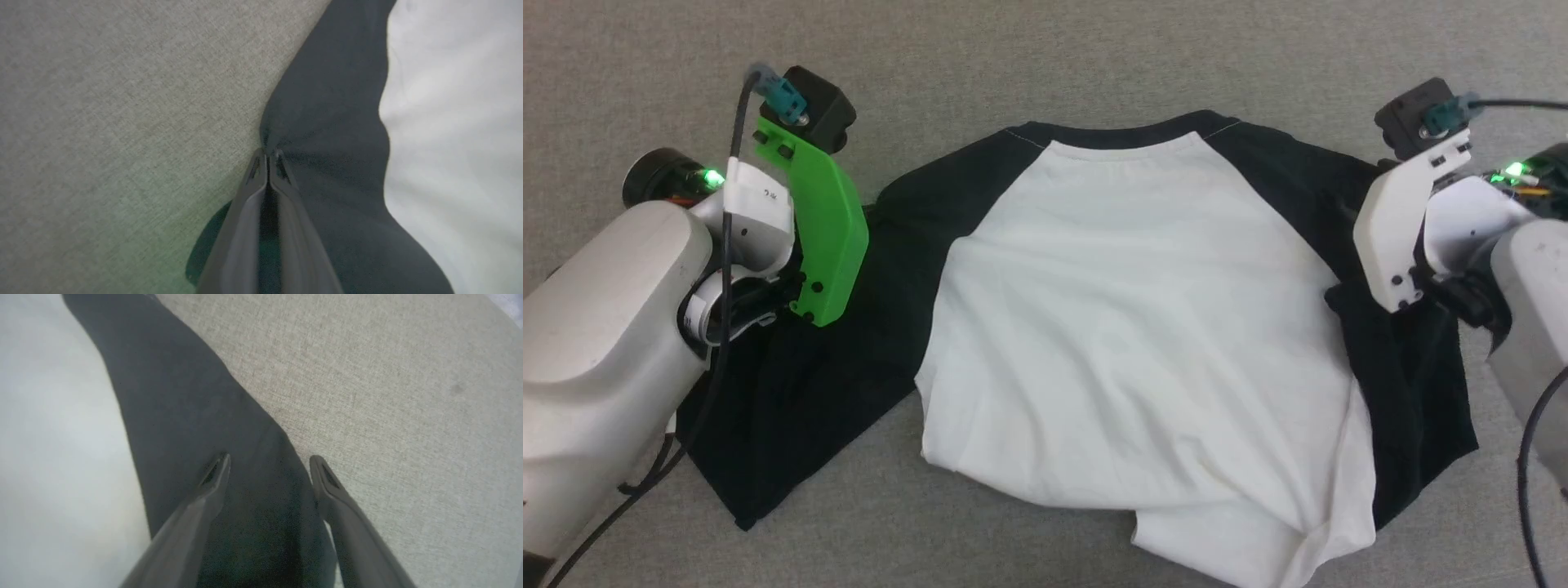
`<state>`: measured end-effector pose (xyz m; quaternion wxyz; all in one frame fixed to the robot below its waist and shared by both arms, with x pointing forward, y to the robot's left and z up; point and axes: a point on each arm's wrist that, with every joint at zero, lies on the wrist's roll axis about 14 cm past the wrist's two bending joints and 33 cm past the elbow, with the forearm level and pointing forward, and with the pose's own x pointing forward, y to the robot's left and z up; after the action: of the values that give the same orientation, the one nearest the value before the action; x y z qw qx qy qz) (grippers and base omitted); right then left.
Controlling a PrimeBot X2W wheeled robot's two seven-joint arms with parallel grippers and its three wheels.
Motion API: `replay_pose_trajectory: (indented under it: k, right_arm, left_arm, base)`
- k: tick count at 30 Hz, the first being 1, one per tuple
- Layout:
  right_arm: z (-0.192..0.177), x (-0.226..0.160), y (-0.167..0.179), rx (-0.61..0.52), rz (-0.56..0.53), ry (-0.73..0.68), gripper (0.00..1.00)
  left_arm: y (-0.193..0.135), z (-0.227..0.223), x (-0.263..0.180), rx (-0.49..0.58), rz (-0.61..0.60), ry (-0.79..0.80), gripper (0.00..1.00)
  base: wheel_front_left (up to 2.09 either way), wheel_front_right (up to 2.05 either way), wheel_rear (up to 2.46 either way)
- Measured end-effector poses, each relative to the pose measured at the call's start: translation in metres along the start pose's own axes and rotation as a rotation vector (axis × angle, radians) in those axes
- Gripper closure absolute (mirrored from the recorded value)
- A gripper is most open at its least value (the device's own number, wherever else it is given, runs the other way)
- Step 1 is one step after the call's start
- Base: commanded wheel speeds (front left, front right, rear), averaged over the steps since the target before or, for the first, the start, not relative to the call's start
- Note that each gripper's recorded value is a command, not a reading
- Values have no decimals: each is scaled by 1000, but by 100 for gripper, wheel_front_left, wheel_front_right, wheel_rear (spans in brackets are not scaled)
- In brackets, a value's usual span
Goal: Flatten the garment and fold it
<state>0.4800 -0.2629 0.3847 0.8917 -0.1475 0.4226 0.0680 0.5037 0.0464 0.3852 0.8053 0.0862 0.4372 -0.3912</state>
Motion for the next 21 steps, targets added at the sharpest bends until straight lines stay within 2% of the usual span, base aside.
replay_pose_trajectory:
  k: [3, 4, 5, 6, 7, 11, 13, 17, 21]
  right_arm:
    - [-3, 6, -1, -5, 20, 82, 0]
    - [-5, 8, -1, 9, 28, 120, 42]
    - [-7, 9, 0, 17, 39, 158, 63]
    - [-8, 9, 2, 23, 51, 193, 78]
    - [-8, 9, 3, 28, 60, 212, 100]
    - [-8, 6, 2, 33, 71, 247, 100]
    - [-2, 5, -2, 38, 63, 207, 100]
    - [26, 0, -16, 55, 35, 60, 100]
    - [79, -17, -38, 38, -16, -136, 100]
  left_arm:
    - [1, 0, 1, 2, 0, -1, 100]
    - [1, 0, 2, 2, 0, -1, 100]
    - [1, 0, 2, 1, 0, -2, 100]
    - [1, 0, 2, 2, -2, -3, 100]
    - [1, 0, 2, 1, -2, -3, 100]
    - [2, 2, 1, 12, 4, -19, 100]
    - [6, 9, -1, 65, 34, -55, 100]
    - [21, 53, -16, 185, 123, -240, 100]
    - [32, 109, -47, 281, 206, -456, 100]
  base:
    - [0, 0, 0]
    - [0, 0, 0]
    - [0, 0, 0]
    - [0, 0, 0]
    - [0, 0, 0]
    - [0, 0, 0]
    - [0, 0, 0]
    - [0, 0, 0]
    - [0, 0, 0]
